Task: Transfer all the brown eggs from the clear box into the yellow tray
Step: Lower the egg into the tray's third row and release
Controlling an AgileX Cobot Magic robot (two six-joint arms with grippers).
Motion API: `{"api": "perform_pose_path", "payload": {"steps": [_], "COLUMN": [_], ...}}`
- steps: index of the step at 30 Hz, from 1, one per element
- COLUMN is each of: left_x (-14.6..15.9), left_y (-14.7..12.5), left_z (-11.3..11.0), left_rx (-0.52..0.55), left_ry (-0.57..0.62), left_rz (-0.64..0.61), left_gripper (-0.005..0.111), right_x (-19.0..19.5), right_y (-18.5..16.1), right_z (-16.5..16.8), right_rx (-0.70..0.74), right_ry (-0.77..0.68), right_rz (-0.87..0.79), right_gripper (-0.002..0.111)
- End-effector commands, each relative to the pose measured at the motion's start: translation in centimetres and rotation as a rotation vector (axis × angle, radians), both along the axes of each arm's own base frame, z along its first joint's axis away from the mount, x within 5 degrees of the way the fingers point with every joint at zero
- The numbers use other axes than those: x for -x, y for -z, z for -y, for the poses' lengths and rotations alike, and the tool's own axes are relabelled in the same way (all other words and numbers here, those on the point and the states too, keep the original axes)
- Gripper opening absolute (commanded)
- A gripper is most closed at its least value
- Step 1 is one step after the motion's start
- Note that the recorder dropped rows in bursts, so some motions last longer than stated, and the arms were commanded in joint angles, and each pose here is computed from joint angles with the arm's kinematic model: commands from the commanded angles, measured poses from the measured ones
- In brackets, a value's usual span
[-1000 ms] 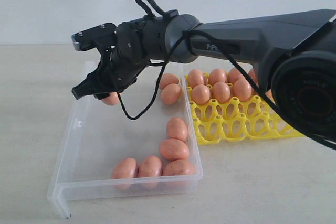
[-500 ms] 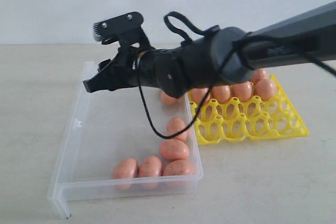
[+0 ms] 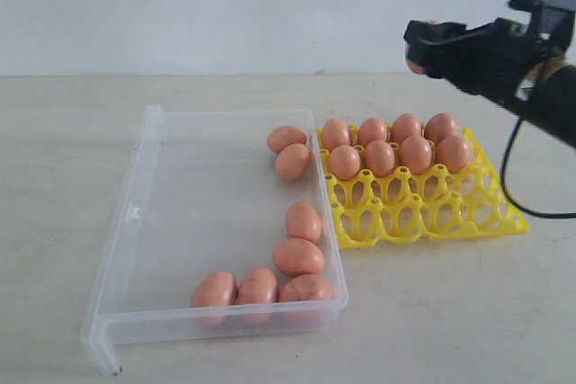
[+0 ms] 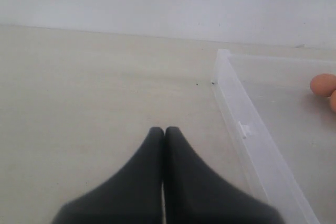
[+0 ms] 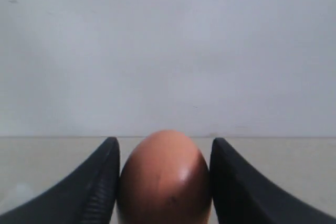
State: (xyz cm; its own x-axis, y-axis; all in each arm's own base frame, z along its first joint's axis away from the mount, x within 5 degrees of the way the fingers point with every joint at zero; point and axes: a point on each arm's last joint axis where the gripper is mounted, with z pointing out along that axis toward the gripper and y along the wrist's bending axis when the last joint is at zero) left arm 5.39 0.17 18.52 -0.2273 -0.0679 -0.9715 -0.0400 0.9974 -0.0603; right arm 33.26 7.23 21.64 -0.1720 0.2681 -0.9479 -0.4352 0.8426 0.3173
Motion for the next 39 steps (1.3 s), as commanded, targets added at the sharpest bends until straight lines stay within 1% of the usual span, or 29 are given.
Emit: {"api": "perform_pose_path", "payload": {"steps": [1, 2, 3, 4, 6, 8, 10, 12, 16, 21, 24, 26, 27, 29, 33, 35, 37, 38, 39], "left_x": [0.0, 0.0, 0.0, 0.0, 0.0, 0.0, 0.0, 0.0, 0.0, 0.0, 0.0, 0.0, 0.0, 0.0, 0.0, 0.0, 0.0, 0.0, 0.0], "left_y": [0.1, 0.1, 0.1, 0.1, 0.1, 0.1, 0.1, 0.1, 0.1, 0.1, 0.1, 0.1, 0.1, 0.1, 0.1, 0.1, 0.1, 0.1, 0.1], "left_z": [0.0, 0.0, 0.0, 0.0, 0.0, 0.0, 0.0, 0.0, 0.0, 0.0, 0.0, 0.0, 0.0, 0.0, 0.0, 0.0, 0.0, 0.0, 0.0], "left_rx": [-0.005, -0.005, -0.005, -0.005, -0.005, -0.005, -0.005, -0.005, -0.005, -0.005, -0.005, -0.003, -0.003, -0.003, -0.003, -0.003, -0.003, -0.003, -0.003], "left_ry": [0.005, 0.005, 0.005, 0.005, 0.005, 0.005, 0.005, 0.005, 0.005, 0.005, 0.005, 0.005, 0.005, 0.005, 0.005, 0.005, 0.005, 0.005, 0.005], "left_rz": [-0.001, -0.001, -0.001, -0.001, 0.001, 0.001, 0.001, 0.001, 0.001, 0.001, 0.001, 0.001, 0.001, 0.001, -0.001, -0.001, -0.001, -0.001, -0.001], "left_gripper": [-0.004, -0.004, -0.004, -0.004, -0.004, -0.004, -0.004, -0.004, -0.004, -0.004, -0.004, -0.004, -0.004, -0.004, -0.004, -0.004, -0.004, -0.004, -0.004], "right_x": [1.0, 1.0, 0.9, 0.9, 0.8, 0.6, 0.7, 0.9, 0.7, 0.1, 0.0, 0.0, 0.2, 0.1, -0.2, -0.3, -0.3, -0.4, -0.4], "right_y": [0.2, 0.8, 1.1, 1.8, 3.7, 5.8, 7.0, 7.4, 7.9, 7.6, 7.6, 8.2, 9.0, 9.5, 9.9, 10.3, 10.4, 10.3, 10.3], "right_z": [3.8, 4.1, 3.7, 2.4, -0.2, -1.8, -2.8, -3.5, -3.8, -3.8, -3.9, -4.4, -4.9, -5.1, -4.9, -4.8, -4.8, -4.8, -4.8], "right_rx": [0.009, -0.022, -0.025, -0.010, 0.080, 0.217, 0.260, 0.261, 0.295, 0.274, 0.293, 0.296, 0.347, 0.392, 0.382, 0.400, 0.412, 0.420, 0.423], "right_ry": [-0.489, -0.507, -0.524, -0.574, -0.620, -0.597, -0.600, -0.629, -0.624, -0.575, -0.563, -0.572, -0.600, -0.606, -0.557, -0.553, -0.553, -0.549, -0.547], "right_rz": [-0.127, -0.149, -0.148, -0.157, -0.207, -0.264, -0.303, -0.299, -0.268, -0.198, -0.161, -0.162, -0.141, -0.113, -0.134, -0.122, -0.116, -0.100, -0.095], "right_gripper": [0.000, 0.000, 0.000, 0.000, 0.000, 0.000, 0.000, 0.000, 0.000, 0.000, 0.000, 0.000, 0.000, 0.000, 0.000, 0.003, 0.016, 0.030, 0.036]}}
